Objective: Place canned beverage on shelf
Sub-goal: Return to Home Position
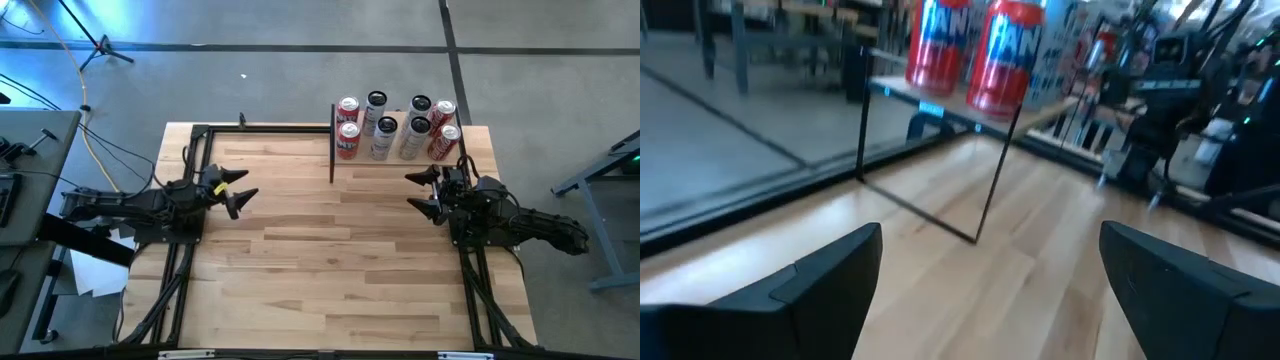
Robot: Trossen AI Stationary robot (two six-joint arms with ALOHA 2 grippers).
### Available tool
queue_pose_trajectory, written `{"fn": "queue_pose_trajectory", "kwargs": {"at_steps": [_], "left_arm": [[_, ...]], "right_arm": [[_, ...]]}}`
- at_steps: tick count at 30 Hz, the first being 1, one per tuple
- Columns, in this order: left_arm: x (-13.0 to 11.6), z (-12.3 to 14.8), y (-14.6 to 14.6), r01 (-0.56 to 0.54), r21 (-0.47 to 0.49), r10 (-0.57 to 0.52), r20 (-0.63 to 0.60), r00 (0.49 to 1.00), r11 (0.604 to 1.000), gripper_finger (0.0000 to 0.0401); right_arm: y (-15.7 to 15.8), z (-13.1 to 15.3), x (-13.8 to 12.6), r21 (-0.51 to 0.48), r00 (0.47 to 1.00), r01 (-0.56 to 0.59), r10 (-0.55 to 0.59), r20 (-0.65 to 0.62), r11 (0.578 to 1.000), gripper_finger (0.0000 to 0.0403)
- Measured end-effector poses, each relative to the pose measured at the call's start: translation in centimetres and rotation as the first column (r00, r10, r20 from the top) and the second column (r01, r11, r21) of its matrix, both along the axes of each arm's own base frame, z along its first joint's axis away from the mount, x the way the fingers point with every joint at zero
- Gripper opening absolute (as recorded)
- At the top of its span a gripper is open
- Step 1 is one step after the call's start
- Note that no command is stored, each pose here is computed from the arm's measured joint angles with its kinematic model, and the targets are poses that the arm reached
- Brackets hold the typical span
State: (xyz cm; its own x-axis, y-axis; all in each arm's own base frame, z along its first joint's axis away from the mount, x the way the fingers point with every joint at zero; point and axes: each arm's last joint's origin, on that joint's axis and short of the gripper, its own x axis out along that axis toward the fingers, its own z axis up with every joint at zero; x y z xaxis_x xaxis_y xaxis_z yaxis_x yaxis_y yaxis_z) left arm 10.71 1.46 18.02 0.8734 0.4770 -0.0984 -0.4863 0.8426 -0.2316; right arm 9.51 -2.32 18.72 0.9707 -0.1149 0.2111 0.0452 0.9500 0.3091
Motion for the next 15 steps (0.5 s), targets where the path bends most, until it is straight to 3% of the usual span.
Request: {"fn": "queue_pose_trajectory", "kwargs": {"at_steps": [3, 7, 10, 15], "left_arm": [[-0.2, -1.4, 0.1, -0.001, 0.053, -0.001, 0.029, 1.0, 0.999, 0.0351], [-0.4, -1.8, 0.2, 0.002, 0.141, 0.003, -0.04, 0.999, 0.99, 0.0351], [-0.6, -1.7, 0.3, 0.013, 0.262, 0.012, -0.093, 0.996, 0.965, 0.0351], [-0.6, -1.6, 0.4, 0.03, 0.37, 0.03, -0.156, 0.987, 0.929, 0.0351]], "right_arm": [[0.0, 0.0, 0.0, 0.0, 1.0, 0.0, 0.0, 0.0, 1.0, 0.0399], [0.0, 0.0, 0.0, 0.001, 1.0, 0.0, 0.0, -0.004, 1.0, 0.0399], [0.0, -0.1, 0.0, 0.003, 1.0, 0.0, 0.0, -0.009, 1.0, 0.0399], [0.0, -0.2, 0.0, 0.007, 1.0, 0.0, 0.0, -0.022, 1.0, 0.0399]]}}
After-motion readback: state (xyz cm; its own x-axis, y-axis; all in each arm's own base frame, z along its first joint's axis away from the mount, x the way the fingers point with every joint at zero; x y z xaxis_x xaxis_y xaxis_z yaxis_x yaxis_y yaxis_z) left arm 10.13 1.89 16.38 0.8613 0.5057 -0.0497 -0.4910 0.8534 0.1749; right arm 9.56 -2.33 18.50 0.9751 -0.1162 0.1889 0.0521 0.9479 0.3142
